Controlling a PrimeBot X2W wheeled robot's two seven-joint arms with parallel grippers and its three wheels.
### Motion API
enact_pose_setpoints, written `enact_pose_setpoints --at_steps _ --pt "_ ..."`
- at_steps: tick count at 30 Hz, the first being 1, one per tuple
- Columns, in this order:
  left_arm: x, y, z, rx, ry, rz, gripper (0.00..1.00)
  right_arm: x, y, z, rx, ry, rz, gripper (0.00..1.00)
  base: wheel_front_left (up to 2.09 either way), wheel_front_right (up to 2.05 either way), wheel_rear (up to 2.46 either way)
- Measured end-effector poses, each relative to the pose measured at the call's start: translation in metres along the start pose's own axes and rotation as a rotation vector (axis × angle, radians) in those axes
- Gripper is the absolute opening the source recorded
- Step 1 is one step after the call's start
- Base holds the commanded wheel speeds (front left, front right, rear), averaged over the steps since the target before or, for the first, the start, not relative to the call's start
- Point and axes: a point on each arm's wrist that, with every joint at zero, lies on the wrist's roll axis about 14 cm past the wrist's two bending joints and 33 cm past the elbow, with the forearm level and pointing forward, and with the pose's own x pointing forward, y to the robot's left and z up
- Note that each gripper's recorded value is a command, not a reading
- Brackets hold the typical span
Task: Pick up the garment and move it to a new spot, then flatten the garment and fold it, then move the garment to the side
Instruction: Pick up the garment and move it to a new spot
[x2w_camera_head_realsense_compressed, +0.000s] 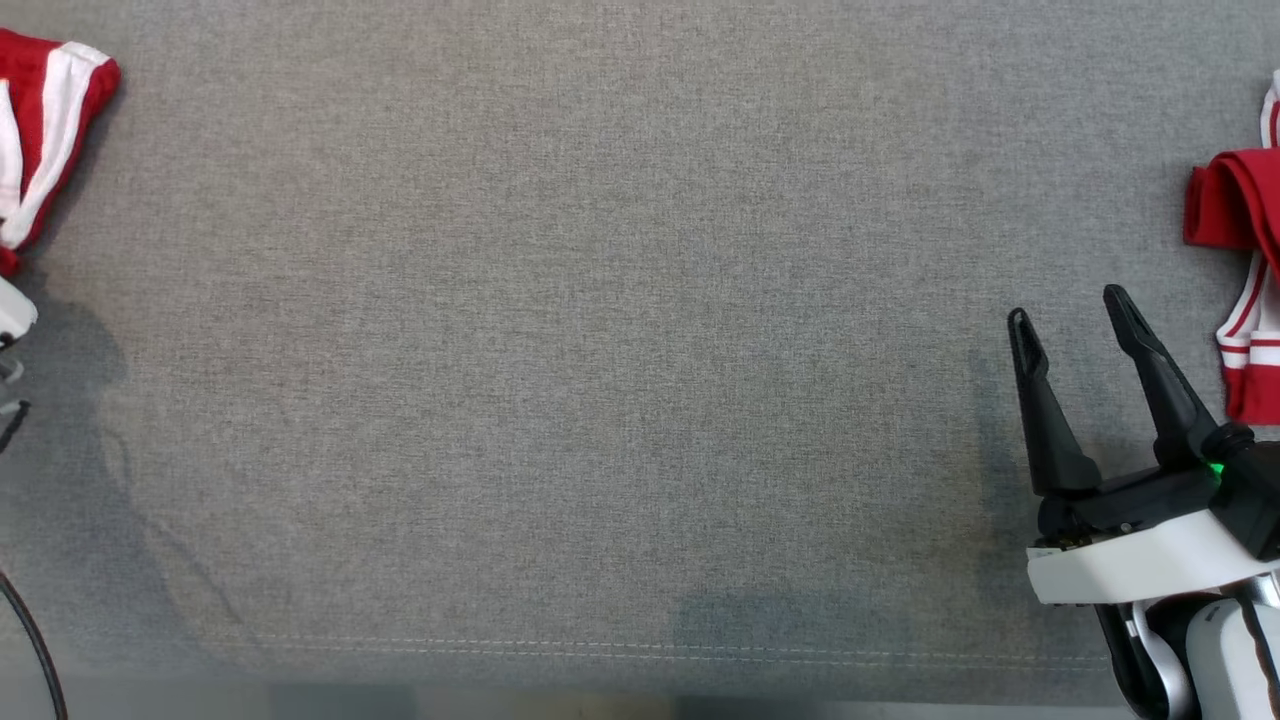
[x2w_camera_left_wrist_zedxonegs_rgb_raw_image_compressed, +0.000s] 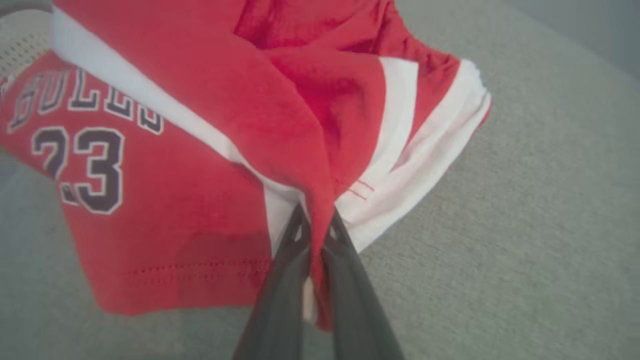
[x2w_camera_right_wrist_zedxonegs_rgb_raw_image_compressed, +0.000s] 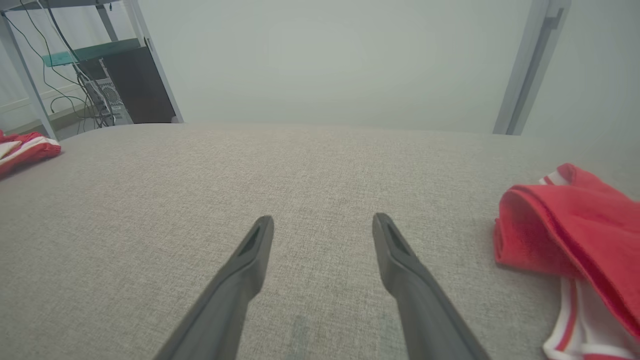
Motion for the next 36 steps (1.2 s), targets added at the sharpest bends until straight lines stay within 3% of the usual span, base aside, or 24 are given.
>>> enact_pose_setpoints --at_steps 5,6,9,16,21,28,36 --pt "-0.011 -0.006 0.050 0.047 -0.158 -0.014 0.00 0.002 0.003 0.005 -0.001 -0.014 0.009 1.00 0.00 0.00 0.00" --pt "-0.020 -0.004 0.077 0.087 -0.255 -0.004 0.00 0.003 0.006 0.008 -0.001 -0.022 0.016 1.00 0.00 0.00 0.00" --pt "-0.035 -0.010 0.104 0.110 -0.377 -0.016 0.00 0.003 0.010 0.014 0.000 -0.038 0.026 1.00 0.00 0.00 0.00" --pt "-0.072 -0.070 0.130 0.168 -0.595 -0.188 0.00 -0.001 0.014 0.033 0.001 -0.083 0.024 1.00 0.00 0.00 0.00" --pt "-0.088 -0.137 0.075 0.198 -0.587 -0.371 0.00 -0.012 0.010 0.037 0.008 -0.092 -0.009 1.00 0.00 0.00 0.00" --pt "-0.132 -0.255 -0.040 0.235 -0.398 -0.721 0.00 -0.031 -0.010 0.042 0.013 -0.104 -0.088 1.00 0.00 0.00 0.00" --pt "-0.193 -0.347 -0.140 0.433 -0.169 -1.076 0.00 -0.062 -0.042 0.046 0.017 -0.122 -0.213 1.00 0.00 0.00 0.00"
